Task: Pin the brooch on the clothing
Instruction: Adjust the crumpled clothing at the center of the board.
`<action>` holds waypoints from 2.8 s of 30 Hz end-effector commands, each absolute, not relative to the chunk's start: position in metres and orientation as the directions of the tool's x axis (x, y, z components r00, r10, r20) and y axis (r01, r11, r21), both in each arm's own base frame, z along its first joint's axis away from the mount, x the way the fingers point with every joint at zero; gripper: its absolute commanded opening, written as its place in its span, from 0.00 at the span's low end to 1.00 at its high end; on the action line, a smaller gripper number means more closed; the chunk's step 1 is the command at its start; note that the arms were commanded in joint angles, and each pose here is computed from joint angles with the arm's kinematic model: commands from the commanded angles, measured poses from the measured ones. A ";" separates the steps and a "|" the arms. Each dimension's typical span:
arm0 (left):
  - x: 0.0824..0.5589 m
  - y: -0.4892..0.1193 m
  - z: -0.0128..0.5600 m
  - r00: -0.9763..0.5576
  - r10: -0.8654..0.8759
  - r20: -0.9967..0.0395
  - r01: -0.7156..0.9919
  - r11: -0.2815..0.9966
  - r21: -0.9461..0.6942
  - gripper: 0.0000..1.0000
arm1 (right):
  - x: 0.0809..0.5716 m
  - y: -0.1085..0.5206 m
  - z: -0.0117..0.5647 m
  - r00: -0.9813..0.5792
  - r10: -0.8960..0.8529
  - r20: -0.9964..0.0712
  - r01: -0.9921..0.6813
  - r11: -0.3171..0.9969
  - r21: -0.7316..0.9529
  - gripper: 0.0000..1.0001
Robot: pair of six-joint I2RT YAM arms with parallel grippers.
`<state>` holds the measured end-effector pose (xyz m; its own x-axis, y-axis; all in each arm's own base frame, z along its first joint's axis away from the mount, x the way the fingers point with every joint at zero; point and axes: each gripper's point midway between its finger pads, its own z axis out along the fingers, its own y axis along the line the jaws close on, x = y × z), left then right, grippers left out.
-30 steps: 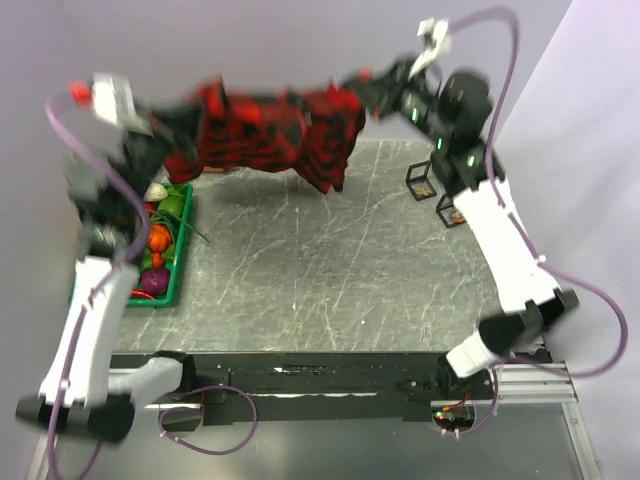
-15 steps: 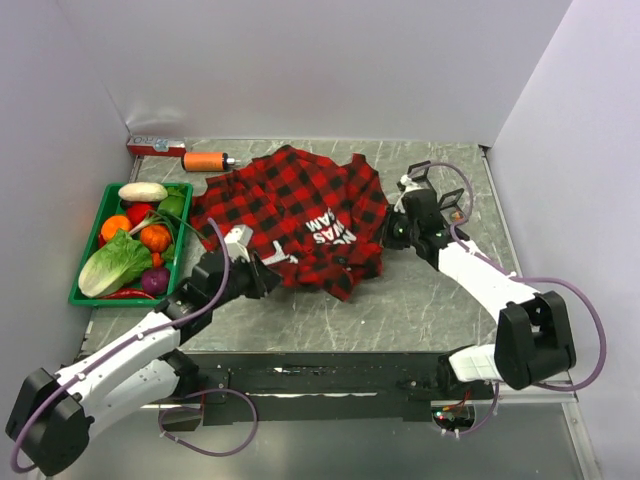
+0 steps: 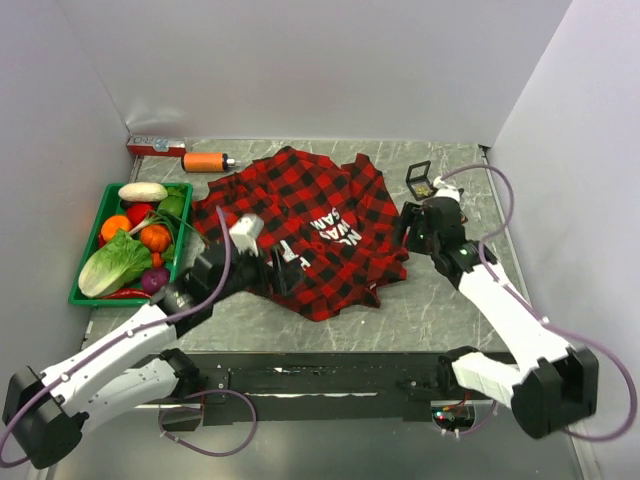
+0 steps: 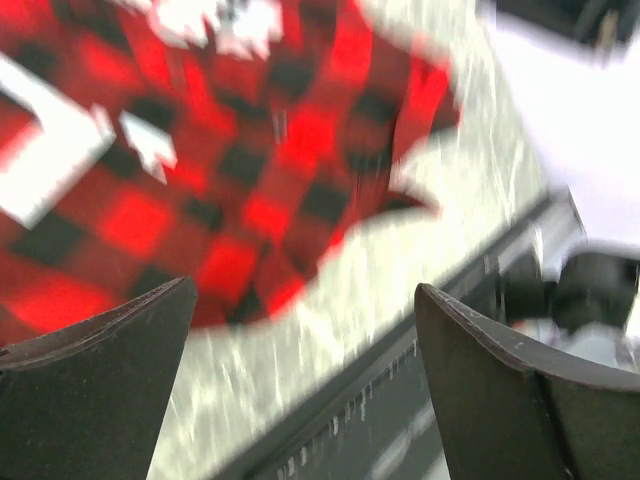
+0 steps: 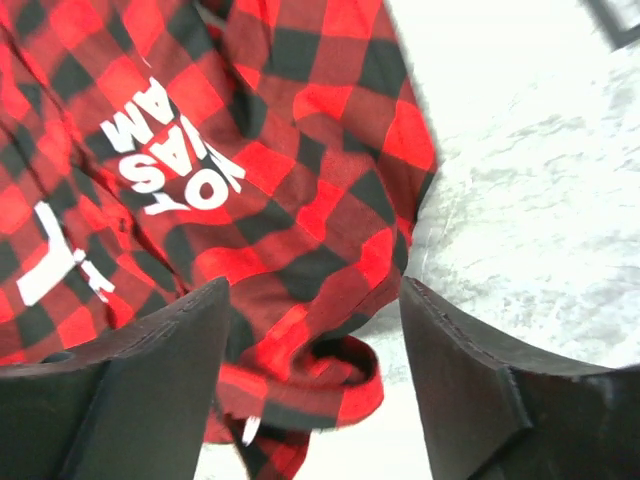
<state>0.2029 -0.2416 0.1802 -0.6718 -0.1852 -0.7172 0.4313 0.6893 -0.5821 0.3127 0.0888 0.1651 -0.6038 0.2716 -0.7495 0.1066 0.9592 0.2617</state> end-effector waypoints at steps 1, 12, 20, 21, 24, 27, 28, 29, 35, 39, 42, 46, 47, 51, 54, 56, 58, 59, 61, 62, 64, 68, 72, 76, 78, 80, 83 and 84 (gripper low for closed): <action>0.267 -0.223 0.191 -0.550 -0.143 -0.823 0.340 0.862 -0.377 0.96 | 0.296 0.082 0.185 -0.545 0.285 -0.788 0.111 0.957 0.269 0.77; 0.381 -0.192 0.135 -0.619 -0.194 -0.761 0.111 0.938 -0.329 0.96 | 0.273 0.167 0.162 -0.650 0.207 -0.731 -0.157 0.905 0.396 0.80; 0.347 -0.196 0.063 -0.727 -0.222 -0.649 0.081 0.912 -0.403 0.97 | 0.291 0.203 0.104 -0.774 0.189 -0.605 -0.152 0.871 0.467 0.82; 0.340 -0.196 0.058 -0.737 -0.235 -0.633 0.071 0.905 -0.419 0.97 | 0.299 0.200 0.104 -0.776 0.194 -0.600 -0.131 0.881 0.454 0.82; 0.313 -0.192 0.037 -0.769 -0.241 -0.592 0.047 0.902 -0.428 0.96 | 0.308 0.187 0.076 -0.828 0.186 -0.529 -0.039 0.922 0.384 0.81; 0.286 -0.189 0.022 -0.787 -0.242 -0.567 0.037 0.899 -0.435 0.96 | 0.319 0.177 0.064 -0.833 0.197 -0.517 0.008 0.939 0.345 0.81; 0.275 -0.187 0.017 -0.796 -0.239 -0.556 0.036 0.899 -0.437 0.96 | 0.322 0.173 0.057 -0.840 0.197 -0.506 0.021 0.943 0.333 0.81; 0.268 -0.190 0.016 -0.800 -0.233 -0.552 0.045 0.895 -0.444 0.96 | 0.329 0.175 0.059 -0.839 0.199 -0.506 0.020 0.941 0.336 0.81; 0.220 -0.225 0.025 -0.826 -0.209 -0.524 0.121 0.842 -0.526 0.96 | 0.362 0.176 0.038 -0.874 0.185 -0.449 0.037 0.947 0.319 0.81; 0.186 -0.247 0.028 -0.848 -0.236 -0.474 0.115 0.791 -0.601 0.96 | 0.385 0.182 0.027 -0.892 0.168 -0.420 0.035 0.951 0.306 0.81; 0.161 -0.268 0.037 -0.864 -0.221 -0.452 0.152 0.741 -0.654 0.96 | 0.407 0.193 0.026 -0.902 0.146 -0.407 0.015 0.951 0.308 0.81; 0.149 -0.295 0.046 -0.871 -0.184 -0.455 0.210 0.698 -0.685 0.96 | 0.434 0.208 0.022 -0.913 0.114 -0.391 -0.010 0.953 0.301 0.80; 0.144 -0.308 0.054 -0.868 -0.168 -0.468 0.251 0.664 -0.704 0.96 | 0.445 0.214 0.033 -0.905 0.110 -0.411 -0.024 0.951 0.308 0.79; 0.127 -0.350 0.059 -0.870 -0.051 -0.491 0.362 0.610 -0.705 0.96 | 0.465 0.233 0.046 -0.892 0.075 -0.445 -0.091 0.936 0.339 0.80; 0.133 -0.372 0.074 -0.847 0.001 -0.531 0.420 0.614 -0.668 0.96 | 0.472 0.241 0.075 -0.871 0.047 -0.489 -0.151 0.921 0.359 0.80; 0.145 -0.370 0.092 -0.802 -0.002 -0.598 0.463 0.631 -0.623 0.96 | 0.475 0.240 0.099 -0.844 0.035 -0.535 -0.182 0.920 0.348 0.78; 0.158 -0.359 0.117 -0.755 -0.012 -0.656 0.478 0.674 -0.563 0.96 | 0.472 0.234 0.139 -0.797 0.022 -0.604 -0.219 0.921 0.322 0.78; 0.171 -0.349 0.123 -0.719 -0.015 -0.695 0.482 0.710 -0.514 0.96 | 0.464 0.230 0.145 -0.791 0.015 -0.612 -0.224 0.923 0.312 0.79; 0.183 -0.332 0.146 -0.686 -0.045 -0.726 0.476 0.727 -0.495 0.96 | 0.452 0.222 0.190 -0.724 0.031 -0.689 -0.245 0.922 0.299 0.79; 0.198 -0.315 0.146 -0.680 -0.061 -0.731 0.444 0.758 -0.477 0.96 | 0.436 0.217 0.181 -0.735 0.026 -0.678 -0.236 0.927 0.291 0.79; 0.212 -0.290 0.152 -0.668 -0.108 -0.736 0.407 0.775 -0.483 0.96 | 0.414 0.220 0.211 -0.676 0.053 -0.735 -0.266 0.912 0.311 0.80; 0.260 -0.222 0.143 -0.650 -0.233 -0.723 0.245 0.836 -0.490 0.96 | 0.354 0.223 0.174 -0.708 0.038 -0.705 -0.271 0.908 0.321 0.80; 0.282 -0.189 0.139 -0.617 -0.269 -0.740 0.169 0.873 -0.458 0.96 | 0.311 0.234 0.142 -0.755 0.062 -0.653 -0.258 0.887 0.382 0.80; 0.297 -0.176 0.121 -0.629 -0.292 -0.721 0.126 0.876 -0.465 0.96 | 0.287 0.233 0.099 -0.808 0.067 -0.585 -0.217 0.890 0.402 0.80; 0.308 -0.173 0.110 -0.627 -0.316 -0.712 0.106 0.871 -0.479 0.96 | 0.283 0.237 0.090 -0.829 0.078 -0.554 -0.205 0.879 0.431 0.80; 0.311 -0.173 0.101 -0.641 -0.325 -0.695 0.098 0.863 -0.495 0.96 | 0.275 0.238 0.079 -0.846 0.082 -0.527 -0.195 0.872 0.448 0.80; 0.309 -0.176 0.080 -0.679 -0.316 -0.663 0.089 0.861 -0.500 0.96 | 0.269 0.237 0.066 -0.864 0.093 -0.494 -0.170 0.871 0.460 0.80; 0.304 -0.176 0.070 -0.698 -0.307 -0.647 0.082 0.863 -0.498 0.96 | 0.270 0.234 0.060 -0.865 0.091 -0.493 -0.159 0.883 0.442 0.80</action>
<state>0.3055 -0.1635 0.0779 -0.6823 -0.3195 -0.6576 0.0284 0.8871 -0.4606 0.2555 0.2230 0.0532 -0.8889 0.0311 -0.4570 -0.1717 0.9023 0.3954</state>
